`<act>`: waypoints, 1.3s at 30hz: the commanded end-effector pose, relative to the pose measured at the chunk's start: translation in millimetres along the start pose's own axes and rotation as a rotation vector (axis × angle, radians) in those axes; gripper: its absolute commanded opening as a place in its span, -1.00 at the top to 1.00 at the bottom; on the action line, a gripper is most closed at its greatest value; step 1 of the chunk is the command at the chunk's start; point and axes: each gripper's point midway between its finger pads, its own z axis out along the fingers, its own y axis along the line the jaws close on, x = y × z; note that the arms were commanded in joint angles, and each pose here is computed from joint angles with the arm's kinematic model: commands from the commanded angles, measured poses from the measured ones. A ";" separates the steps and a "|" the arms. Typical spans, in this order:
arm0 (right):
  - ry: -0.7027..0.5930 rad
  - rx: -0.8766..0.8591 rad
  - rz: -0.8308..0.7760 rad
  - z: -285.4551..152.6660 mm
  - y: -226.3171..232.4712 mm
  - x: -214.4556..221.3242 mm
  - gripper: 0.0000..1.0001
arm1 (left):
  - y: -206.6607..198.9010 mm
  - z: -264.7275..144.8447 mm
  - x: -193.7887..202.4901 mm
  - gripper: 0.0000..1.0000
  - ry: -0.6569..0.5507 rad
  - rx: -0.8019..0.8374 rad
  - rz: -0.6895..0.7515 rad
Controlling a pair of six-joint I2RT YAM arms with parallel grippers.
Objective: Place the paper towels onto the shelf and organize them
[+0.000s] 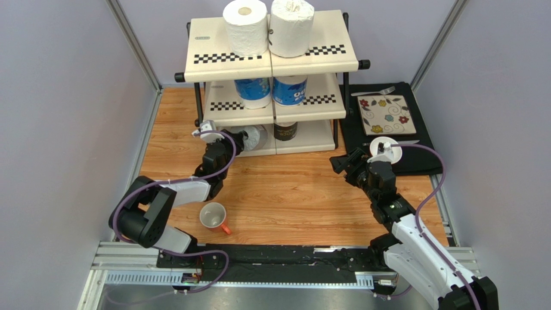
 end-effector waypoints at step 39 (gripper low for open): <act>-0.042 -0.027 -0.002 -3.9 12.0 -15.5 -0.68 | -48.1 15.5 -22.4 -0.64 -0.098 0.141 -0.097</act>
